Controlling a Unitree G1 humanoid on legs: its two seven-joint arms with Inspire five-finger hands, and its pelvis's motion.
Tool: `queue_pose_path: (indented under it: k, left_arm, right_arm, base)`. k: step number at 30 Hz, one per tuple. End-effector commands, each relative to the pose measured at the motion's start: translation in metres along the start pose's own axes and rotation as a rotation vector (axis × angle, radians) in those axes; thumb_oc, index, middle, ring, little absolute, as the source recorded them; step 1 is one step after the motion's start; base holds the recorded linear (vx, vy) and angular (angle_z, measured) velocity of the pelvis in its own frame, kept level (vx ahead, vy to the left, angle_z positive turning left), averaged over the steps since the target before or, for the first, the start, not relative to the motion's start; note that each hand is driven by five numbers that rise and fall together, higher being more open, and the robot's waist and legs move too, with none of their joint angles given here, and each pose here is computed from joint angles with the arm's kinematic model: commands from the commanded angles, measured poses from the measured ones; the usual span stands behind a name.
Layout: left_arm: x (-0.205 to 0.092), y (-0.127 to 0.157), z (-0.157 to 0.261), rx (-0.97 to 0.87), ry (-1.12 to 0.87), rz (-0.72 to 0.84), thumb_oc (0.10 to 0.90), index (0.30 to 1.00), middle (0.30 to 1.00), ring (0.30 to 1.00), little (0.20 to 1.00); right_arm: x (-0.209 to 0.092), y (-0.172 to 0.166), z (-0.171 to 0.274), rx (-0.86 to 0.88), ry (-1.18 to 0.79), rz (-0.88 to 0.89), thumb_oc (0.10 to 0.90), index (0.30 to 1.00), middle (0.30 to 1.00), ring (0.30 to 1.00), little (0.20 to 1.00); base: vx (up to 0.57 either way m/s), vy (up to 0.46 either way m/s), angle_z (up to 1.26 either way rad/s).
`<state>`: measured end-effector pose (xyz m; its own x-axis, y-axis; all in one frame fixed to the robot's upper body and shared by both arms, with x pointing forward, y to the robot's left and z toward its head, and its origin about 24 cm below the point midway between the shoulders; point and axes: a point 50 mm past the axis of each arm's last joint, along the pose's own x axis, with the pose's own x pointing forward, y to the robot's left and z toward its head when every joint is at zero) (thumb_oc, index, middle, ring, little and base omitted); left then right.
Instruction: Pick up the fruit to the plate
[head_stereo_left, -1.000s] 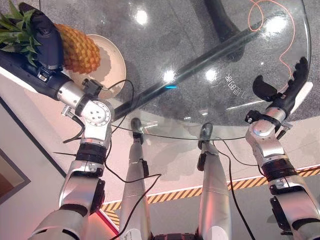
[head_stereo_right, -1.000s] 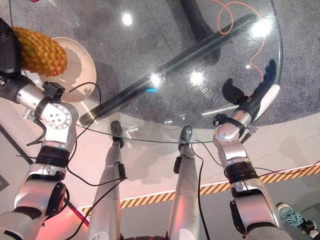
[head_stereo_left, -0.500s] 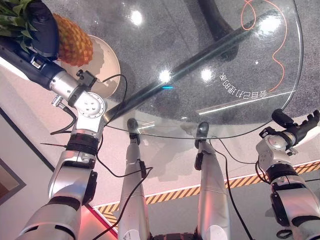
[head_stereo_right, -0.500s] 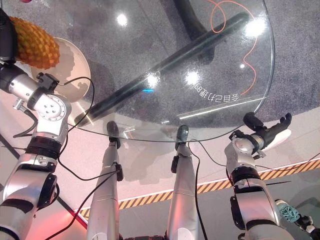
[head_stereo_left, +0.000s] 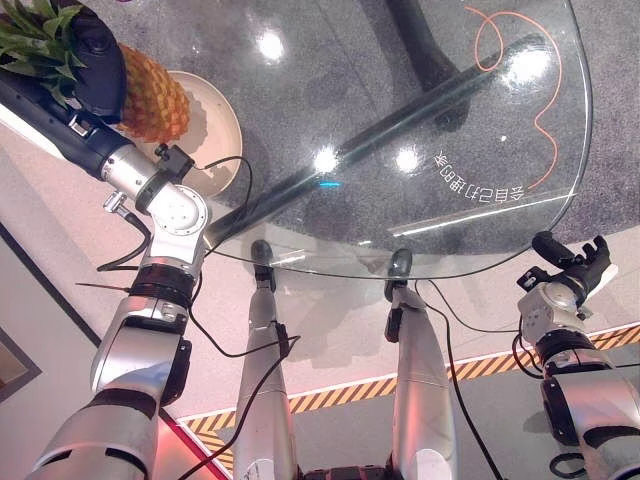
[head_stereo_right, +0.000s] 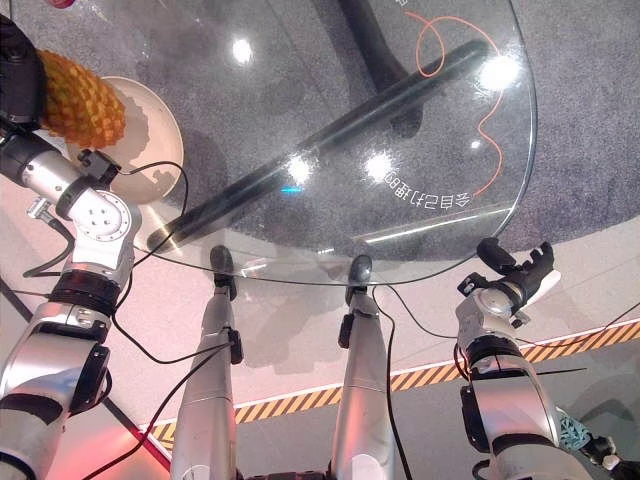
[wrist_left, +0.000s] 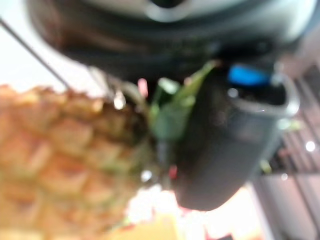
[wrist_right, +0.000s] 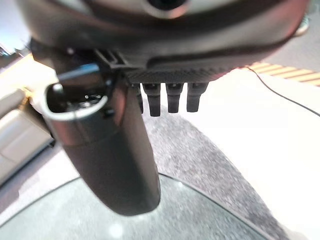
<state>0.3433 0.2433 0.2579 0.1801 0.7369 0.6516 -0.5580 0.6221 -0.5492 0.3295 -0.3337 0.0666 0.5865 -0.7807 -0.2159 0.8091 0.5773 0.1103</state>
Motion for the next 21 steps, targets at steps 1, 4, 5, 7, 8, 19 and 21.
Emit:
queue_pose_path:
  k: [1,4,5,7,8,19,21]
  left_arm:
    - [0.044,-0.021,0.041,-0.138,-0.187,0.037,0.1,0.3,0.3,0.3,0.2]
    - [0.044,-0.019,0.037,-0.111,-0.172,0.03,0.1,0.3,0.3,0.3,0.2]
    - [0.045,-0.019,0.037,-0.112,-0.173,0.03,0.1,0.3,0.3,0.3,0.2]
    - [0.044,-0.017,0.033,-0.094,-0.16,0.025,0.1,0.3,0.3,0.3,0.2]
    - [0.045,-0.017,0.032,-0.086,-0.155,0.023,0.1,0.3,0.3,0.3,0.2]
    - [0.055,-0.008,0.024,-0.042,-0.118,0.017,0.1,0.3,0.3,0.3,0.2]
    - [0.054,-0.008,0.023,-0.039,-0.113,0.012,0.1,0.3,0.3,0.3,0.2]
  right_arm:
    - [0.0,-0.045,-0.046,-0.134,0.175,-0.129,0.8,0.9,0.9,0.9,0.9]
    - [-0.001,-0.044,-0.048,-0.15,0.173,-0.105,0.8,0.9,0.9,0.9,0.9]
    - [-0.001,-0.043,-0.047,-0.147,0.171,-0.103,0.8,0.9,0.9,0.9,0.9]
    - [-0.002,-0.04,-0.047,-0.154,0.163,-0.084,0.8,0.9,0.9,0.9,0.9]
    - [-0.002,-0.038,-0.047,-0.157,0.16,-0.075,0.8,0.9,0.9,0.9,0.9]
    - [-0.003,-0.031,-0.045,-0.169,0.144,-0.046,0.8,0.9,0.9,0.9,0.9]
    - [-0.004,-0.03,-0.046,-0.168,0.143,-0.046,0.8,0.9,0.9,0.9,0.9]
  base:
    - [0.0,0.0,0.0]
    - [0.0,0.0,0.0]
    - [0.0,0.0,0.0]
    - [0.0,0.0,0.0]
    - [0.0,0.0,0.0]
    - [0.0,0.0,0.0]
    - [0.0,0.0,0.0]
